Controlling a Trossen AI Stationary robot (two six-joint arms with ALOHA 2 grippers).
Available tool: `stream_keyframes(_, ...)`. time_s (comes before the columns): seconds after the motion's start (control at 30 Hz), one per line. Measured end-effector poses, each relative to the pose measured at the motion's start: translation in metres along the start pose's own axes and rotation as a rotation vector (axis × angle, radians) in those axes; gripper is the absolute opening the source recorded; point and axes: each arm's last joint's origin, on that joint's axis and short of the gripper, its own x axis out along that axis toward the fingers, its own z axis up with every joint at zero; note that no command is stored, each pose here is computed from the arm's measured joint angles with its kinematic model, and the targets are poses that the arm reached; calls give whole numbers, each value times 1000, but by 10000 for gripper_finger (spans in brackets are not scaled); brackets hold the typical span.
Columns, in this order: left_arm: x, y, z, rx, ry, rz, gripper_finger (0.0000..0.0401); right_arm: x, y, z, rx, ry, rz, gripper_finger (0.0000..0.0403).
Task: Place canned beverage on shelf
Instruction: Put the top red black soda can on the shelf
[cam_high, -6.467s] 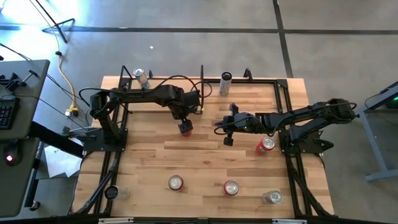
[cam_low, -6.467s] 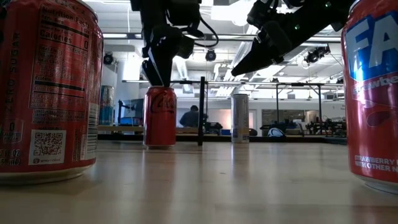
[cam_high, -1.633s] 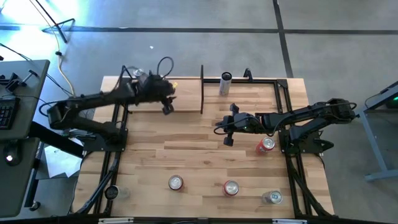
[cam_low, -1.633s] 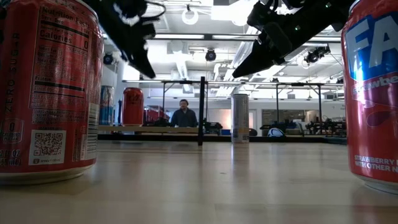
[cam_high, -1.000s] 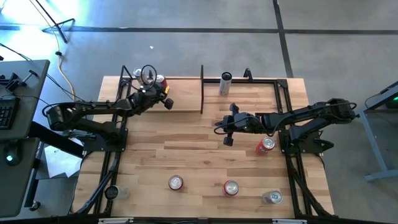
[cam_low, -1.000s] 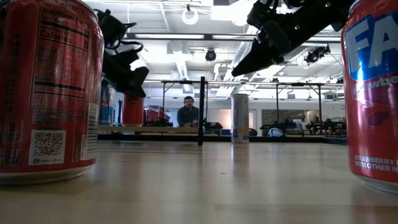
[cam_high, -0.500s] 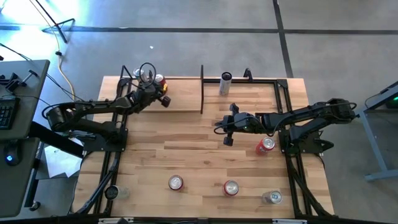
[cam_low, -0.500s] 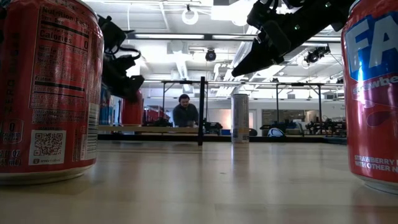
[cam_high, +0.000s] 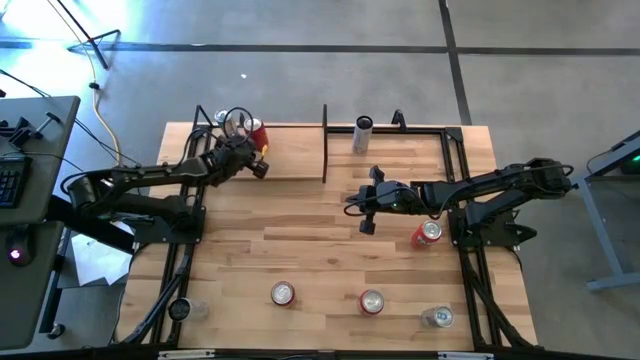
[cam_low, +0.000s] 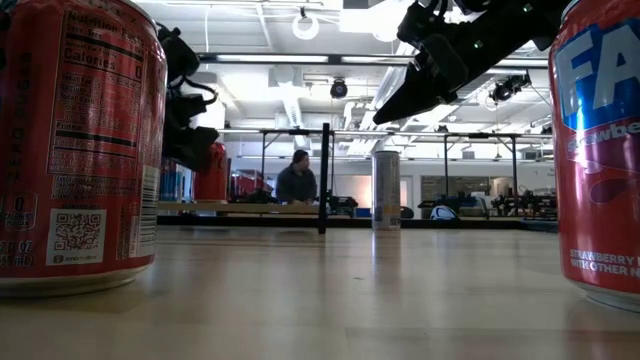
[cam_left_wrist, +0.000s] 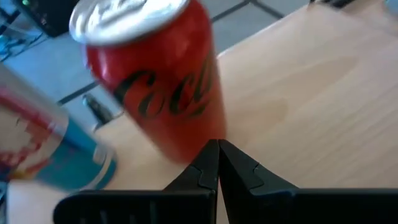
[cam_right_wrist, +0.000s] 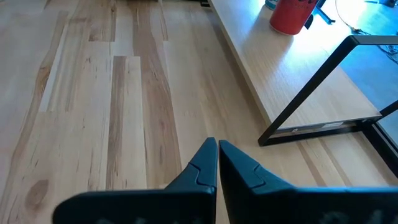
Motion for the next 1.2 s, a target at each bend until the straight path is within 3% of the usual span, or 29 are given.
stream_keyframes(0.3, 6, 6, 2, -34, -16, 86, 0, 0, 0, 0, 1, 0, 0, 0)
stream_keyframes(0.73, 15, 22, 10, -60, -53, 69, 0, 0, 0, 0, 2, 0, -1, 0)
stream_keyframes(1.0, -2, 17, 6, -49, -26, 61, 0, 0, 0, -1, 0, 10, 0, 0)
stream_keyframes(1.1, -11, 10, 7, -70, -47, -2, 0, 0, 0, -1, -1, 10, 0, 0)
stream_keyframes(1.2, -14, -3, 9, -67, -59, -185, 0, 0, 0, -1, -1, 7, 0, 0)
